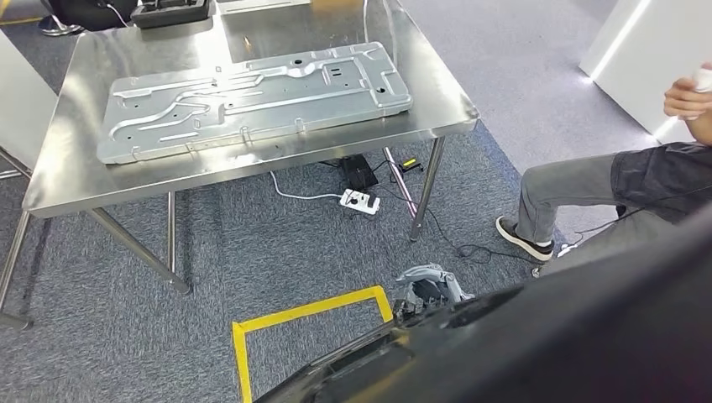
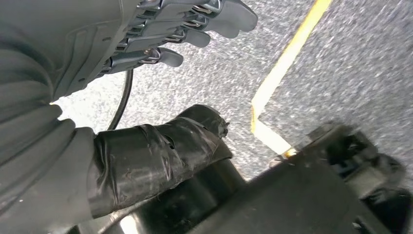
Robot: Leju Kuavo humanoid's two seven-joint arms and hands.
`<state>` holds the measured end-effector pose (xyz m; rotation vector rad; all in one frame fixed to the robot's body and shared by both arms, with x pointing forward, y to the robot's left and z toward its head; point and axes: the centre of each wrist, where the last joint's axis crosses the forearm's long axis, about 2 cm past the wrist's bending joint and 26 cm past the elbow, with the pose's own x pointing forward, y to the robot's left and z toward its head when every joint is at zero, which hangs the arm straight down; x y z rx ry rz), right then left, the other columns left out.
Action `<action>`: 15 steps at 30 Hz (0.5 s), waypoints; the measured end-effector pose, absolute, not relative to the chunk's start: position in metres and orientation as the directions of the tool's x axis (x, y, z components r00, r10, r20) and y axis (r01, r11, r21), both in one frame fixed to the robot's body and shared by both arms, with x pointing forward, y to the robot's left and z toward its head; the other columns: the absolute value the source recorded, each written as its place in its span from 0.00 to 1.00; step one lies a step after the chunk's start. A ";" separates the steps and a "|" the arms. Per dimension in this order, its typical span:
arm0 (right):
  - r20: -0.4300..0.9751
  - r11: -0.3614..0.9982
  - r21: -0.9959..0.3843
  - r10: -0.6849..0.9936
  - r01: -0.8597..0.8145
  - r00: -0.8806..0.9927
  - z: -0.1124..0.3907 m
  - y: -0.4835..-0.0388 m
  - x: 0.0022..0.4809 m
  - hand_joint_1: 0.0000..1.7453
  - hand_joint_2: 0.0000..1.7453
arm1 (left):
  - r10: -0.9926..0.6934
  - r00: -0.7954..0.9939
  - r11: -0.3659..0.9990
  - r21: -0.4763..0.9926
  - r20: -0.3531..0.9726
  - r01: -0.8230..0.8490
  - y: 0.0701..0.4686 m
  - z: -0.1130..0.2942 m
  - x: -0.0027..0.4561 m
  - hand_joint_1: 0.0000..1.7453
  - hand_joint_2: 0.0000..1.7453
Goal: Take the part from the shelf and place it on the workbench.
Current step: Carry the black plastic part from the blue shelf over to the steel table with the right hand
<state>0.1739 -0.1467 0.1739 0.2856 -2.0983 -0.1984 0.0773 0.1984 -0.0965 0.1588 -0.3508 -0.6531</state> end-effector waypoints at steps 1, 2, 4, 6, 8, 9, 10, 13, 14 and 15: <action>0.820 0.958 0.257 -0.284 -0.123 -0.496 0.173 -0.147 0.174 1.00 1.00 | -0.613 0.741 0.789 0.253 0.274 0.560 0.198 -0.096 0.077 0.00 1.00; 0.822 0.958 0.259 -0.286 -0.123 -0.492 0.173 -0.148 0.174 1.00 1.00 | -0.609 0.743 0.792 0.254 0.278 0.554 0.197 -0.096 0.076 0.00 1.00; 0.825 0.957 0.262 -0.289 -0.124 -0.486 0.173 -0.149 0.175 1.00 1.00 | -0.601 0.747 0.798 0.255 0.285 0.545 0.196 -0.096 0.075 0.00 1.00; 0.825 0.956 0.264 -0.293 -0.128 -0.483 0.174 -0.149 0.175 1.00 1.00 | -0.594 0.750 0.803 0.256 0.289 0.538 0.196 -0.096 0.077 0.00 1.00; 0.823 0.954 0.266 -0.298 -0.135 -0.484 0.176 -0.148 0.177 1.00 1.00 | -0.588 0.757 0.808 0.248 0.284 0.535 0.196 -0.096 0.078 0.00 1.00; 0.820 0.954 0.267 -0.300 -0.139 -0.487 0.177 -0.147 0.178 1.00 1.00 | -0.586 0.761 0.809 0.241 0.276 0.536 0.196 -0.096 0.078 0.00 1.00; 0.816 0.953 0.266 -0.303 -0.144 -0.492 0.178 -0.147 0.179 1.00 1.00 | -0.586 0.765 0.810 0.233 0.268 0.538 0.197 -0.096 0.078 0.00 1.00; 0.807 0.951 0.266 -0.308 -0.157 -0.504 0.182 -0.145 0.183 1.00 1.00 | -0.585 0.771 0.810 0.220 0.251 0.543 0.199 -0.096 0.079 0.00 1.00; 0.805 0.951 0.266 -0.309 -0.159 -0.506 0.182 -0.144 0.183 1.00 1.00 | -0.584 0.773 0.811 0.219 0.247 0.542 0.200 -0.097 0.079 0.00 1.00; 0.805 0.951 0.265 -0.310 -0.161 -0.506 0.183 -0.144 0.184 1.00 1.00 | -0.582 0.776 0.812 0.218 0.244 0.541 0.201 -0.097 0.079 0.00 1.00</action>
